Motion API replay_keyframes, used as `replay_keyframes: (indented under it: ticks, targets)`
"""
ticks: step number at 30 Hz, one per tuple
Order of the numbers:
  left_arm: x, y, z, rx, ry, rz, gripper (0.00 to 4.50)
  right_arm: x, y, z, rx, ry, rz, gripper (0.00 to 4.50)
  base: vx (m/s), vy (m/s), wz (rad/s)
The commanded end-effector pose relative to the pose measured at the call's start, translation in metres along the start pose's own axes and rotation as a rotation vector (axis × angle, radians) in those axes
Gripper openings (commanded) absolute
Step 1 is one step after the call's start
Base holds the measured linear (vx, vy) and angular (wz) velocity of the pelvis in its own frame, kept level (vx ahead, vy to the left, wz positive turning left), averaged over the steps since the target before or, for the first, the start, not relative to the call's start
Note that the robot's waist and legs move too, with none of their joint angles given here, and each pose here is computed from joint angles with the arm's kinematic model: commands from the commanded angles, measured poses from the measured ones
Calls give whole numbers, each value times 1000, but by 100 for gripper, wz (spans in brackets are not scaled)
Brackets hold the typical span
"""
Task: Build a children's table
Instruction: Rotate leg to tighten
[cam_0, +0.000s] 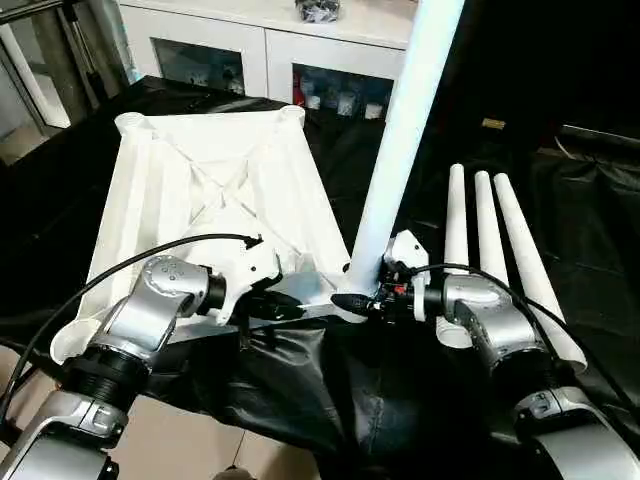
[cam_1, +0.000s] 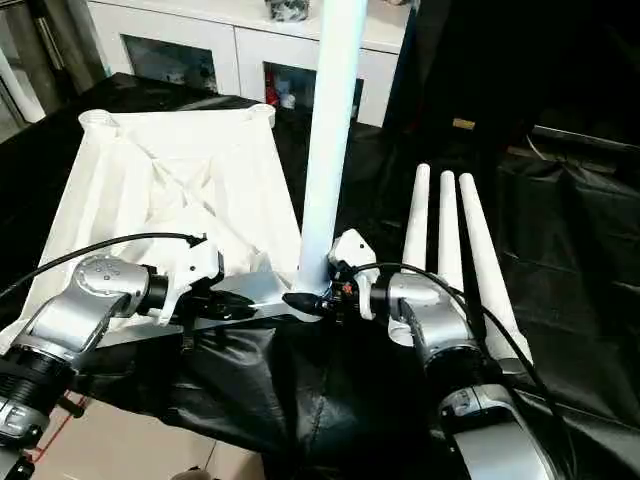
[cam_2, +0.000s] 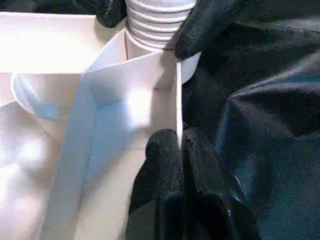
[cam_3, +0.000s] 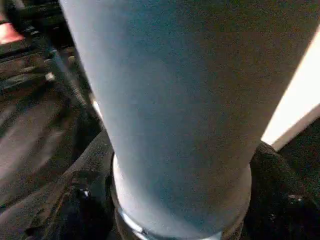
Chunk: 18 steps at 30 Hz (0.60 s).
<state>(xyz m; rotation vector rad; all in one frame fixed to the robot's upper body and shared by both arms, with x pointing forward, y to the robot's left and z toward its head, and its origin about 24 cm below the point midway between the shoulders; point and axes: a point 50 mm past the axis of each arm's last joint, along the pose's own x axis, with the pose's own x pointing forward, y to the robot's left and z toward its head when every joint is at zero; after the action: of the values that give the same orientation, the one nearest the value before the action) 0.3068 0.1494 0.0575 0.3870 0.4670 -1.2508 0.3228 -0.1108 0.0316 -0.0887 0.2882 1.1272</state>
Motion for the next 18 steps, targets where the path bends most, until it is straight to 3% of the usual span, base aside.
replay_keyframes:
  ticks: [1,4,6,8,11,12,14,18]
  targets:
    - [20,2,17,-3,-64,58,0,12,-5,-16,83,85,-196,279,0,0,0]
    - [27,6,22,-29,-72,120,0,17,-7,-19,117,97,-281,278,0,0,0]
    - [49,14,39,-86,-95,249,0,35,-5,-22,238,108,-454,278,0,0,0]
    - [57,14,47,-102,-111,272,0,41,-3,-23,267,121,-502,278,0,0,0]
    - [65,11,54,-82,-124,261,0,48,1,-21,233,131,-511,278,0,0,0]
    - [69,8,56,-61,-126,238,0,52,3,-19,236,115,-485,333,0,0,0]
    - [69,7,57,-55,-126,229,0,52,4,-18,248,107,-476,347,0,0,0]
    - [64,2,51,-14,-121,170,0,48,-3,-10,163,95,-466,390,0,0,0]
